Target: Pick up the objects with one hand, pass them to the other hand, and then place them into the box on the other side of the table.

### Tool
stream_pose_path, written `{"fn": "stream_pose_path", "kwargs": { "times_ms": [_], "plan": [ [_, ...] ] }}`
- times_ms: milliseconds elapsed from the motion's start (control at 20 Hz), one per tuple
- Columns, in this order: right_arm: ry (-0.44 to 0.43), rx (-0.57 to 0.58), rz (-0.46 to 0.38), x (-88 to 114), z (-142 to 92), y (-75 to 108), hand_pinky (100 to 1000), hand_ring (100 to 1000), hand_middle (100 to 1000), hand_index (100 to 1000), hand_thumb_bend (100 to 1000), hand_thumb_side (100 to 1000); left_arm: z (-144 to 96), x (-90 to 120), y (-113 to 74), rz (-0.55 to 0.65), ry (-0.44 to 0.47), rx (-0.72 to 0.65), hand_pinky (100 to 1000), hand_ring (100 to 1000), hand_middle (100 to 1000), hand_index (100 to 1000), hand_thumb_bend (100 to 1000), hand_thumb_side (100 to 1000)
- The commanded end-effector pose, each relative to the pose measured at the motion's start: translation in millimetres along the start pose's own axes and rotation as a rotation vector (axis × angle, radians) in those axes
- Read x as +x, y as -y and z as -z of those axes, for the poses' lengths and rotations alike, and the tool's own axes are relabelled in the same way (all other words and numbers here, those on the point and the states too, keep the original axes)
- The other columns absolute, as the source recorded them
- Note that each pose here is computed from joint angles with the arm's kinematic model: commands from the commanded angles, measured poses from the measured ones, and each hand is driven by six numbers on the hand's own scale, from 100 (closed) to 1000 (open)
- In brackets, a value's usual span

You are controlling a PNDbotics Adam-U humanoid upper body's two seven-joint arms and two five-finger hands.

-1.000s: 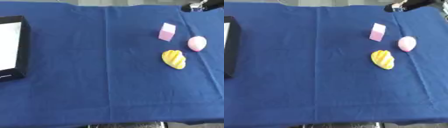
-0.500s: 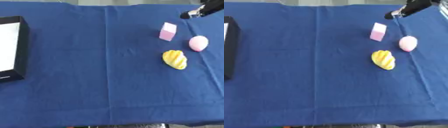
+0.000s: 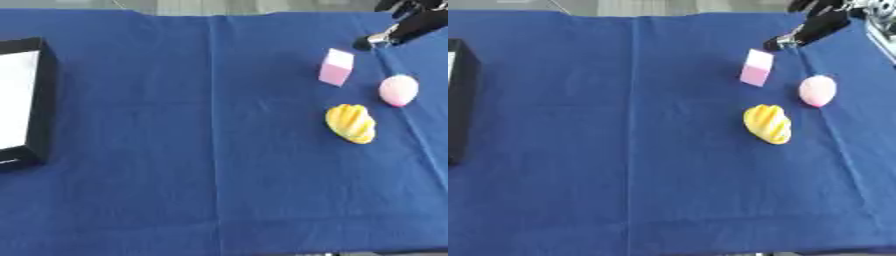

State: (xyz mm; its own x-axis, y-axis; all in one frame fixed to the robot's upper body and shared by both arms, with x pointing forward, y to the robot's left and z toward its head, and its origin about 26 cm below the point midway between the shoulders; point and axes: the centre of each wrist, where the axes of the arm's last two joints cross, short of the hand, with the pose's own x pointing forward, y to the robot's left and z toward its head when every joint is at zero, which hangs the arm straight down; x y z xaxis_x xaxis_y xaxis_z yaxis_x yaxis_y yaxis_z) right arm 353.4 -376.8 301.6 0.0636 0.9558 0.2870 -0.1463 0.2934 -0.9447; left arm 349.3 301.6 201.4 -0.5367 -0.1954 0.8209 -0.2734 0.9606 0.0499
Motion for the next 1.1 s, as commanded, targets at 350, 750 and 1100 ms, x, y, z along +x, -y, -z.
{"fn": "stream_pose_path", "kwargs": {
  "times_ms": [350, 750, 1100],
  "plan": [
    [0.002, 0.003, -0.024, -2.6, -0.4, 8.2, 866, 866, 862, 852, 636, 405, 6.0, 12.2, -0.6, 0.003, 0.041, -0.007, 626, 586, 607, 768, 100, 753],
    [0.021, 0.036, -0.023, -3.2, 2.3, 6.3, 865, 866, 860, 850, 609, 378, 6.1, 12.6, 0.3, 0.001, 0.039, -0.006, 625, 585, 606, 767, 100, 758],
    [0.01, 0.05, -0.027, -6.9, 5.7, 6.0, 870, 868, 861, 857, 595, 371, 6.5, 14.0, 0.5, -0.001, 0.043, -0.001, 626, 584, 605, 767, 100, 760]
  ]
}}
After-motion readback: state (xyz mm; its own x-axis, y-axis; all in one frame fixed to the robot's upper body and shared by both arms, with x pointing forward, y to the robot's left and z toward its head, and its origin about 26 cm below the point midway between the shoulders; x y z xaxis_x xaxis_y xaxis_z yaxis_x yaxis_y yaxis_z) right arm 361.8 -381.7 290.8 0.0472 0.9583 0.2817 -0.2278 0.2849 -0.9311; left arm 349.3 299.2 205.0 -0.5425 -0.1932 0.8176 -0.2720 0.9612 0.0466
